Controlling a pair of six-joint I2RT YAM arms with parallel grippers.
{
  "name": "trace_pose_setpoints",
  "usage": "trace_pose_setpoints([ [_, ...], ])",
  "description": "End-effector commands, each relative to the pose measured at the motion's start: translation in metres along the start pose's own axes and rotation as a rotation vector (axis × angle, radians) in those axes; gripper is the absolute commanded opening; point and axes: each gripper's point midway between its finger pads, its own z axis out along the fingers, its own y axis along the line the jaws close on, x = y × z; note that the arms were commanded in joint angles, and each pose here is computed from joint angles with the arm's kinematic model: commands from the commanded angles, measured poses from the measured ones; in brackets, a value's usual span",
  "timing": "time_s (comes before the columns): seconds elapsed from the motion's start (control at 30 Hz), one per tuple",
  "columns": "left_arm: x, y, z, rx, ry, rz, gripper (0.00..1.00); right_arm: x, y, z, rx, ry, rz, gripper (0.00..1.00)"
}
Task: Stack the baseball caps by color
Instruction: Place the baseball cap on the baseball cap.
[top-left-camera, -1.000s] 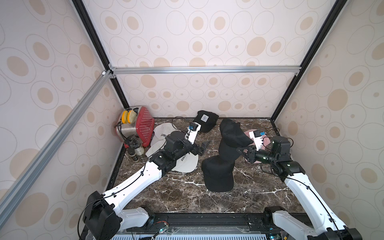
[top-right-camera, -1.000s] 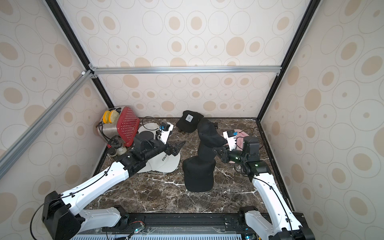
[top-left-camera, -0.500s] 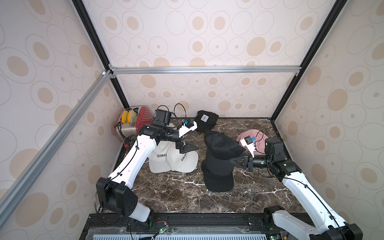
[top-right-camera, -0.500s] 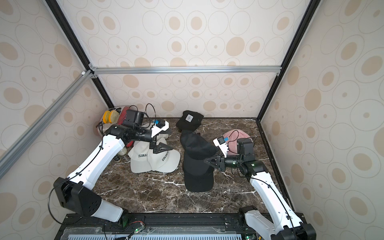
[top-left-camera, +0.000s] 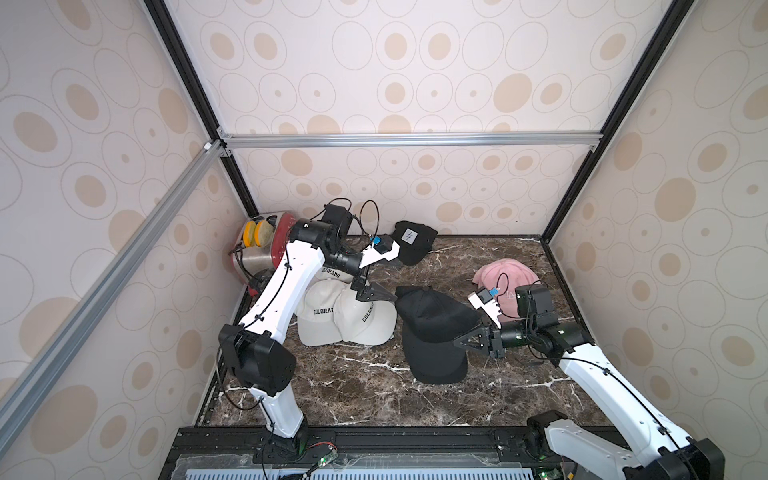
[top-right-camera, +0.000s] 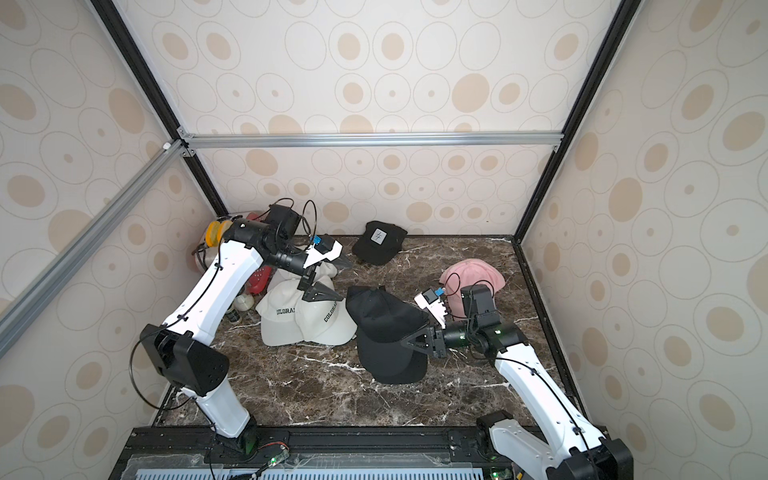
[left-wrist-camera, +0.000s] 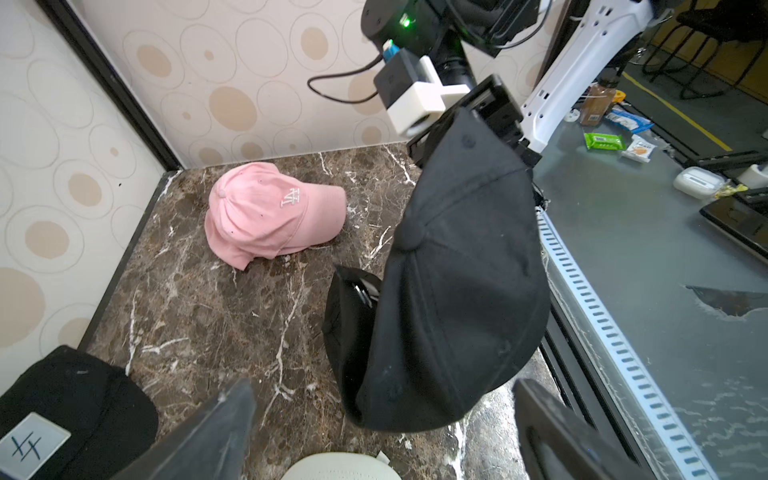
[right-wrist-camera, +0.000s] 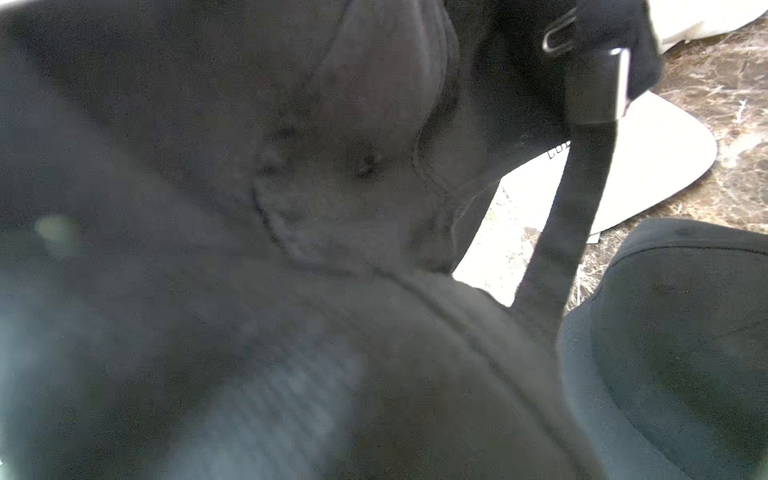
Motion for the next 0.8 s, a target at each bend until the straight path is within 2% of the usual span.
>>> trace_pose_setpoints([
  [0.0,0.004,-0.044,0.003,0.193,0.0,-0.112,0.99,-0.01,0.008,0.001,-0.029,-0.011,-0.077,0.0],
  [0.1,0.013,-0.036,0.014,0.204,0.029,-0.135,0.99,-0.01,0.012,0.004,-0.044,0.002,-0.1,0.0],
  [0.23,0.007,-0.007,0.021,0.135,-0.007,-0.196,0.99,-0.007,0.013,0.008,-0.049,0.021,-0.107,0.0],
  [0.33,0.006,-0.024,0.023,0.187,0.001,-0.151,0.98,-0.007,0.01,0.007,-0.026,0.021,-0.111,0.0],
  [0.4,0.012,-0.043,0.025,0.252,0.04,-0.114,0.93,-0.008,0.009,0.007,-0.018,0.018,-0.117,0.0],
  [0.53,0.021,-0.047,0.034,0.287,0.082,-0.141,0.68,-0.011,0.01,0.008,-0.026,0.014,-0.127,0.0],
  [0.63,0.017,-0.044,0.034,0.291,0.068,-0.149,0.4,-0.012,0.007,0.008,-0.017,0.015,-0.127,0.0],
  [0.7,0.014,-0.044,0.033,0.287,0.056,-0.136,0.11,-0.011,0.003,0.009,0.0,0.018,-0.121,0.0],
  [0.73,0.013,-0.044,0.032,0.283,0.055,-0.131,0.0,-0.01,0.001,0.009,0.014,0.021,-0.116,0.0],
  [0.77,0.013,-0.045,0.031,0.281,0.054,-0.126,0.0,-0.008,-0.003,0.009,0.031,0.025,-0.107,0.0],
])
